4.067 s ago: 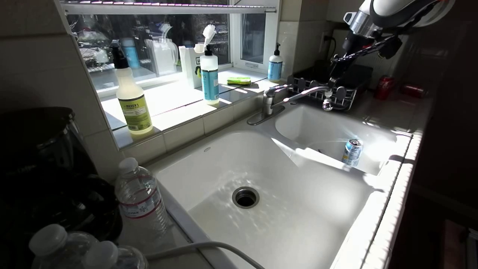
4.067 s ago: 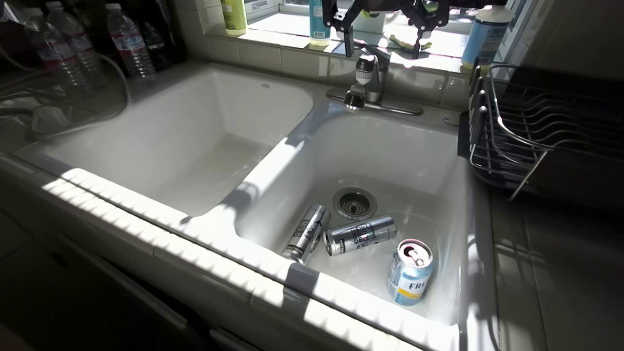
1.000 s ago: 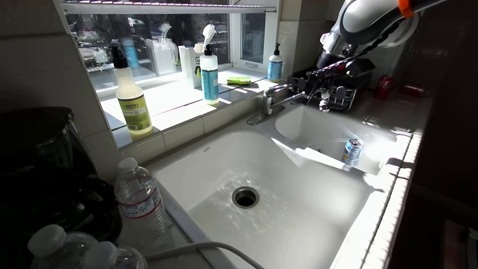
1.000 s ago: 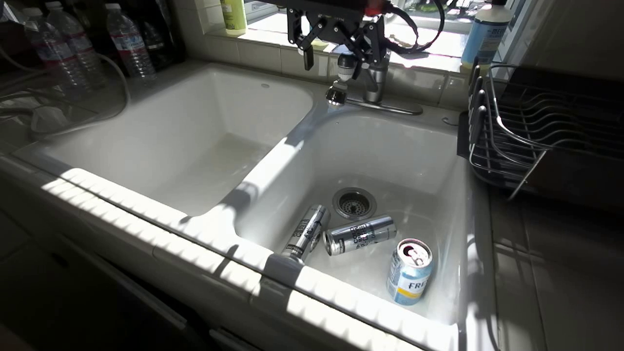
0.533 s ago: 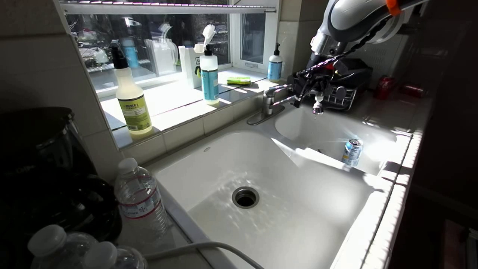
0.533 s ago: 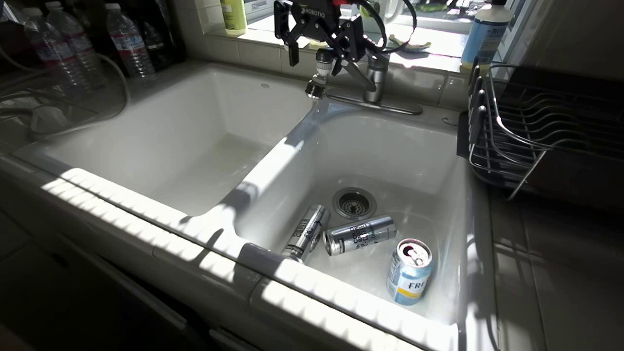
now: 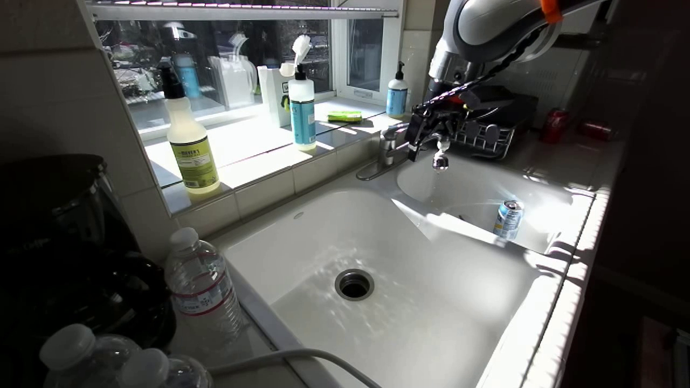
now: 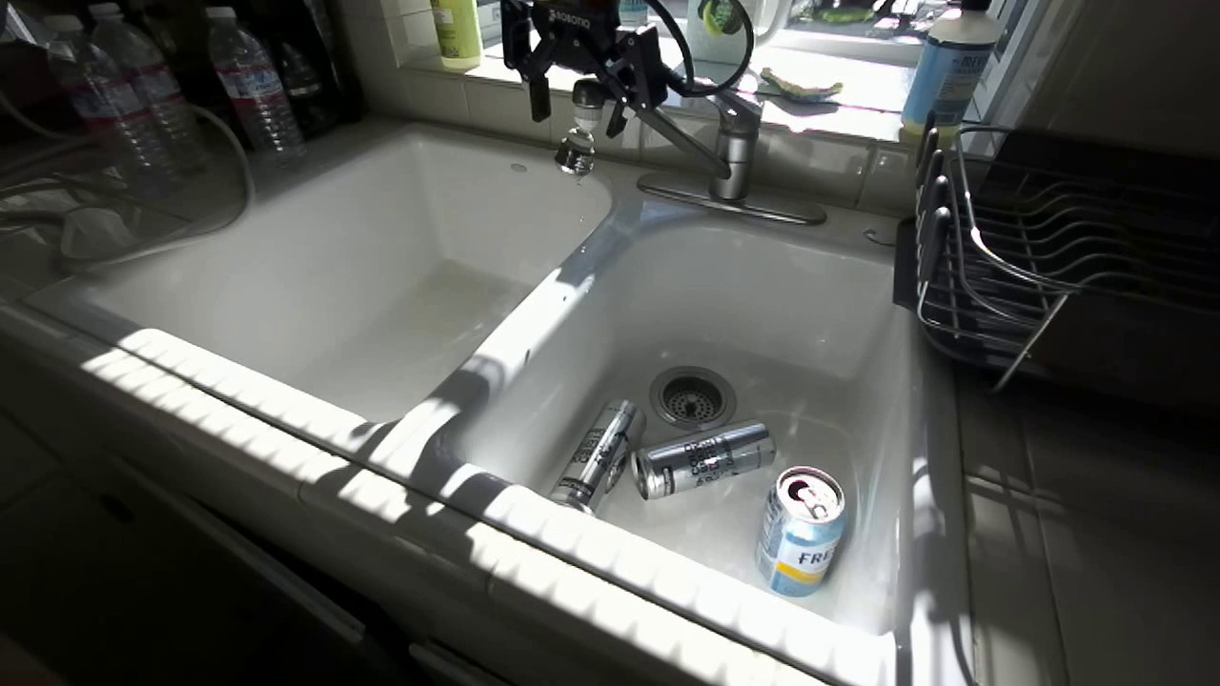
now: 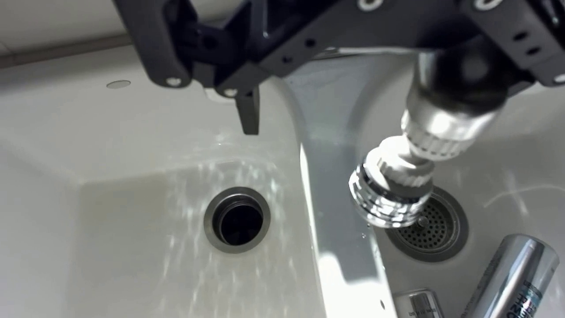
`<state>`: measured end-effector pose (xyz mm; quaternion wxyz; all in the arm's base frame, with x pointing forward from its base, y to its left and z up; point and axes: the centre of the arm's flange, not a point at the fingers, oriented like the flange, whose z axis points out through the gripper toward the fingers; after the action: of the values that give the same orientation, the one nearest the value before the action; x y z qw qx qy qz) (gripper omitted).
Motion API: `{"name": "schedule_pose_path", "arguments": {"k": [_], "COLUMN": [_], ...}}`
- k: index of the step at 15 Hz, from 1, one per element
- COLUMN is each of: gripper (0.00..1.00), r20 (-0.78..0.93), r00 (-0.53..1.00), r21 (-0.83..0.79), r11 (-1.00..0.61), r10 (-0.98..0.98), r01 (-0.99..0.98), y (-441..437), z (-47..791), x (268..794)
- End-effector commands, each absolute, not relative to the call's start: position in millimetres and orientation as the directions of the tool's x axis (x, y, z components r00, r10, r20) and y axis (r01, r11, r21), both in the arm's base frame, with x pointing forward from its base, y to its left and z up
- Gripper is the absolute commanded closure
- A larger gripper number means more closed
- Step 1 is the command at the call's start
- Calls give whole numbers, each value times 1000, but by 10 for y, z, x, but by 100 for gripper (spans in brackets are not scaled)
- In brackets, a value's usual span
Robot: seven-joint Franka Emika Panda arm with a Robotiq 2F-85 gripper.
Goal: Push the faucet to the left side of the sink.
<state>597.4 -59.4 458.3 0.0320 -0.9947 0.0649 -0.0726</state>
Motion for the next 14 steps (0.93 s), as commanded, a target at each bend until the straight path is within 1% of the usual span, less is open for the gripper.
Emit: {"name": "schedule_pose_path", "arguments": {"k": [1, 14], "gripper": [0, 0], "r20": [140, 165], "r00": [983, 977], "r21": [-89, -100], "r11": [-990, -988], "r10": [-120, -137], "r01": [-108, -121], "y": [-172, 183], "z": [4584, 4668], "x": [6271, 6501]}}
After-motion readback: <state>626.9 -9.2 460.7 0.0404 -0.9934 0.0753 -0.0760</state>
